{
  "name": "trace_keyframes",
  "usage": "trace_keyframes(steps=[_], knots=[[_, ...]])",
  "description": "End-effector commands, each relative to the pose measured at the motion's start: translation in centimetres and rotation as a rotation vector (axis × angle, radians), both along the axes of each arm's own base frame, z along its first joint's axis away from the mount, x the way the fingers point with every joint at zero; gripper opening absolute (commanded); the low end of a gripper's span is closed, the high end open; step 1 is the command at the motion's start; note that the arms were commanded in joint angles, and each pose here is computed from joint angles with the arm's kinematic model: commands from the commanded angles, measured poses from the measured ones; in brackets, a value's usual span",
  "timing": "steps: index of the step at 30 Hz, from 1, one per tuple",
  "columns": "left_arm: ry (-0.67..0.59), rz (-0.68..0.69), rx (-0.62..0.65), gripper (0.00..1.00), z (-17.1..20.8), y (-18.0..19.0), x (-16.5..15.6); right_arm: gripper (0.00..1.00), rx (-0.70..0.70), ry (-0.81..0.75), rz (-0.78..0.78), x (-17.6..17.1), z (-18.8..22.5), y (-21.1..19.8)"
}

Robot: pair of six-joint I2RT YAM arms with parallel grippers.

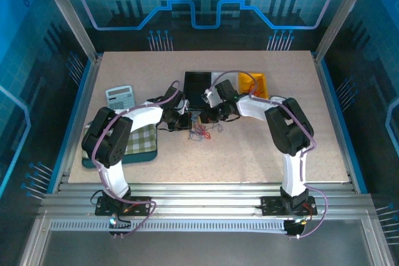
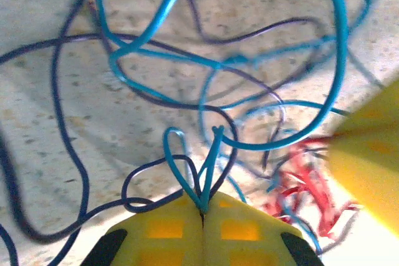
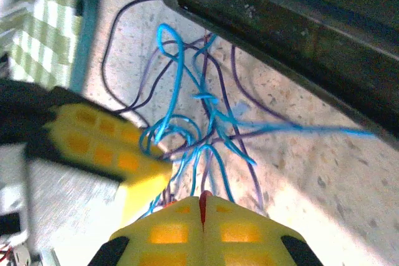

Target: Untangle the cables

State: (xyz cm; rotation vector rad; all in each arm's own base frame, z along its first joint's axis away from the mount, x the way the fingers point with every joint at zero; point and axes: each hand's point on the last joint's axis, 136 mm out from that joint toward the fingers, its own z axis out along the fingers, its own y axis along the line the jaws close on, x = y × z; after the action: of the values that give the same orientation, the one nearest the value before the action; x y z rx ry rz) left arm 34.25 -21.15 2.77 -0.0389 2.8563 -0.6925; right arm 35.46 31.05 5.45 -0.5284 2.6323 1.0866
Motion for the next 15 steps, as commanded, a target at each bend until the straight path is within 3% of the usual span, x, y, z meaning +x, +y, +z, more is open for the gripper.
trace_keyframes(steps=[1,5,15], knots=[[0.046,0.07,0.153,0.0,-1.5,2.7,-0.2,0.0,0.032,-0.07,-0.069,0.3,2.6,-2.6],[0.066,0.14,0.271,0.0,-2.3,5.0,-0.2,0.0,0.016,-0.141,-0.27,1.5,3.5,-7.3],[0.108,0.248,0.327,0.0,-3.1,7.2,-0.9,0.0,-0.206,-0.341,-0.903,3.5,5.8,-23.8]])
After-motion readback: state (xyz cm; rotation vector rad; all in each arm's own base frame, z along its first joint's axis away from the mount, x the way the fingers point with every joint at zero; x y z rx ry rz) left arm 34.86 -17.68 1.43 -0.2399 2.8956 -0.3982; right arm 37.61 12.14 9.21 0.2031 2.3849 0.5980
